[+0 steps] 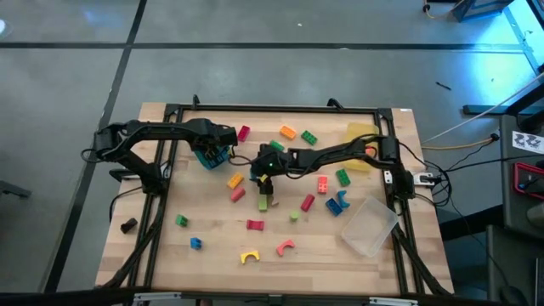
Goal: Sort blocks by size
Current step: Put the blue cylindrical block into the transparent bin, then put the red arch block into the blue bin
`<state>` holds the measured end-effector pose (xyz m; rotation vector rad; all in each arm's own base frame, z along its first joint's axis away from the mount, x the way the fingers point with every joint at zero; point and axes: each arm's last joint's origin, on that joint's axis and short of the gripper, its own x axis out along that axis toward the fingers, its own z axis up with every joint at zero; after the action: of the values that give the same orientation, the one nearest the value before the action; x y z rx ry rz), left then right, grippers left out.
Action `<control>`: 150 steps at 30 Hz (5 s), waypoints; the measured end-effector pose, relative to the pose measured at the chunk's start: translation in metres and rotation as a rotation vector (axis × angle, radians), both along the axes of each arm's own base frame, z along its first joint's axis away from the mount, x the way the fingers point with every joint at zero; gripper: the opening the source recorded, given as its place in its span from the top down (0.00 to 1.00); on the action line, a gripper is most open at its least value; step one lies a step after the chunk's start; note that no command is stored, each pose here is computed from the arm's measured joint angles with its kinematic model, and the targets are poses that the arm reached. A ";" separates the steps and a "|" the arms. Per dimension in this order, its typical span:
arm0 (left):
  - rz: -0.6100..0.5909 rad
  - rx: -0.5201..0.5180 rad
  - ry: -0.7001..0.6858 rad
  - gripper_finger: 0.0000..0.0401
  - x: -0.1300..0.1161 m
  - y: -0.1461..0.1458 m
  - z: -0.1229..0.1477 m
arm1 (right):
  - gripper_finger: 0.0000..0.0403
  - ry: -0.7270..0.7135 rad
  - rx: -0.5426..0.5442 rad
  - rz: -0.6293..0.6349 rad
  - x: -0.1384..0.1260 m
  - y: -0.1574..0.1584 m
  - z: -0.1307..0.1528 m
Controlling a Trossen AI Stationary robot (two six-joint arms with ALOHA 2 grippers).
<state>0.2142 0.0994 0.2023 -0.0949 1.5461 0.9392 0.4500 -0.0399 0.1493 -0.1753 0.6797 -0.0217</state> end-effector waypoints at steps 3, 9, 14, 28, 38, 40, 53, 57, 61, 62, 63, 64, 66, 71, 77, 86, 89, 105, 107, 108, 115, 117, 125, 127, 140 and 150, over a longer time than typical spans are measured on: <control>0.000 0.000 0.000 0.48 0.000 0.000 0.000 | 0.29 0.017 -0.004 -0.007 0.000 -0.003 -0.007; 0.000 0.000 0.000 0.48 0.000 0.000 0.000 | 0.35 0.021 -0.001 -0.020 0.000 -0.010 -0.009; 0.000 0.000 -0.001 0.48 0.000 0.000 0.000 | 0.53 0.020 0.021 -0.001 -0.001 -0.013 -0.009; -0.027 0.006 -0.019 0.48 -0.003 -0.002 0.008 | 0.67 0.148 0.022 -0.013 -0.008 -0.012 0.034; 0.003 0.119 -0.353 0.48 -0.012 -0.008 0.048 | 0.67 0.557 0.127 -0.092 -0.046 -0.007 0.125; -0.010 0.127 -0.432 0.48 -0.007 -0.009 0.052 | 0.67 0.660 0.175 -0.143 -0.057 -0.005 0.136; -0.206 0.097 -0.752 0.48 0.033 -0.028 0.063 | 0.66 0.984 0.196 -0.162 -0.093 0.074 0.140; -0.194 0.070 -0.773 0.48 0.036 -0.038 0.062 | 0.66 1.007 0.155 -0.095 -0.105 0.102 0.137; -0.218 0.050 -0.787 0.48 0.039 -0.049 0.062 | 0.66 1.036 0.112 -0.159 -0.141 0.122 0.135; -0.227 0.047 -0.792 0.48 0.040 -0.051 0.062 | 0.66 1.048 0.097 -0.193 -0.152 0.126 0.133; -0.238 0.044 -0.798 0.48 0.040 -0.054 0.062 | 0.66 1.052 0.091 -0.230 -0.164 0.129 0.131; -0.249 0.042 -0.806 0.48 0.042 -0.057 0.063 | 0.66 1.056 0.088 -0.267 -0.177 0.133 0.129; -0.270 0.042 -0.840 0.48 0.045 -0.062 0.065 | 0.66 1.059 0.083 -0.322 -0.202 0.140 0.125; -0.314 0.029 -0.892 0.48 0.050 -0.075 0.068 | 0.66 1.014 0.106 -0.310 -0.247 0.161 0.105; -0.381 -0.008 -0.898 0.48 0.051 -0.095 0.068 | 0.64 0.992 0.108 -0.253 -0.276 0.181 0.072; -0.523 -0.077 -0.902 0.48 0.050 -0.136 0.067 | 0.54 0.983 0.086 -0.189 -0.290 0.187 0.042; -0.565 -0.097 -0.900 0.48 0.054 -0.149 0.062 | 0.52 0.982 0.086 -0.191 -0.290 0.187 0.042; -0.890 -0.258 -0.825 0.48 0.086 -0.213 0.010 | 0.52 1.085 0.049 -0.233 -0.296 0.183 0.052; -0.904 -0.262 -0.791 0.48 0.087 -0.217 0.001 | 0.52 1.082 0.032 -0.238 -0.296 0.183 0.058; -0.911 -0.263 -0.775 0.48 0.088 -0.218 -0.004 | 0.52 1.074 0.024 -0.238 -0.295 0.183 0.061; -0.939 -0.281 -0.680 0.48 0.094 -0.226 -0.032 | 0.51 1.015 -0.023 -0.236 -0.289 0.186 0.087; -0.939 -0.283 -0.658 0.48 0.095 -0.226 -0.038 | 0.51 0.981 -0.044 -0.233 -0.287 0.186 0.094; -0.944 -0.308 -0.602 0.48 0.098 -0.227 -0.055 | 0.51 0.820 -0.115 -0.156 -0.276 0.190 0.119; -0.942 -0.309 -0.596 0.48 0.099 -0.227 -0.058 | 0.51 0.773 -0.142 -0.138 -0.273 0.191 0.124; -0.898 -0.307 -0.575 0.48 0.109 -0.218 -0.080 | 0.51 0.634 -0.196 -0.091 -0.264 0.194 0.130; -0.899 -0.296 -0.628 0.48 0.114 -0.219 -0.079 | 0.51 0.554 -0.214 -0.057 -0.258 0.198 0.131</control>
<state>0.3282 -0.1191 0.1230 0.0900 0.9503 -0.0526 0.1917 0.1579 0.2803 -0.3746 1.2364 -0.1030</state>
